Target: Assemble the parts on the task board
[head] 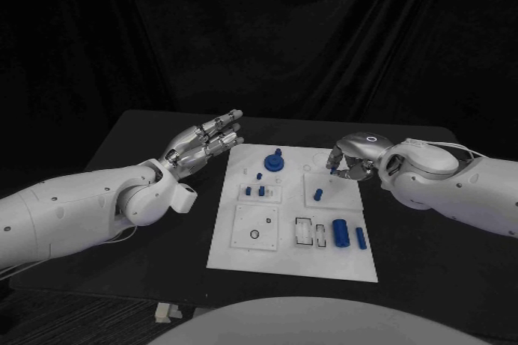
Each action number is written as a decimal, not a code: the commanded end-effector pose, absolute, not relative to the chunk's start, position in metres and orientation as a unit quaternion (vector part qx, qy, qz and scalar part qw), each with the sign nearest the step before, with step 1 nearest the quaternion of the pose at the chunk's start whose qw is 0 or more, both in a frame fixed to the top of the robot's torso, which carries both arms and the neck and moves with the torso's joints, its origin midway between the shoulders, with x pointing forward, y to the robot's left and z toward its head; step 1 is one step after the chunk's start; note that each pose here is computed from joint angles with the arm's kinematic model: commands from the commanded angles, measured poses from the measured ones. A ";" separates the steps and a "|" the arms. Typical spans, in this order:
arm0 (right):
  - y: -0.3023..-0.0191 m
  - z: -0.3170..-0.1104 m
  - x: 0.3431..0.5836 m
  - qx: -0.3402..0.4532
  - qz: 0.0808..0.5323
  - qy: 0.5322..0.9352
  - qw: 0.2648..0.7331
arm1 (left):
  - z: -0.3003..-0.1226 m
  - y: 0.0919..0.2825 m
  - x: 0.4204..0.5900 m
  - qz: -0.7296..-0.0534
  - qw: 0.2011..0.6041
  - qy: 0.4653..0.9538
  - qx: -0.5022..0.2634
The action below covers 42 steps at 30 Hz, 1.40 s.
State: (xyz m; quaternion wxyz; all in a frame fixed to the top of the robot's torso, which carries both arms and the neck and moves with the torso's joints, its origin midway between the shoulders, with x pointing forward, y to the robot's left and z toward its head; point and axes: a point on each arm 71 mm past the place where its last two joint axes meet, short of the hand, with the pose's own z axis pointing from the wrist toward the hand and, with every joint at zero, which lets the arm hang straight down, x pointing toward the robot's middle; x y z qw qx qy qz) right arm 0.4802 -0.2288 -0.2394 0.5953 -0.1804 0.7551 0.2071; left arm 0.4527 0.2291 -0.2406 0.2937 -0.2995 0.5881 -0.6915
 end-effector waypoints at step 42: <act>-0.099 -0.247 0.410 -0.277 0.328 0.735 0.525 | -0.242 0.227 0.454 -0.704 0.297 0.572 -0.297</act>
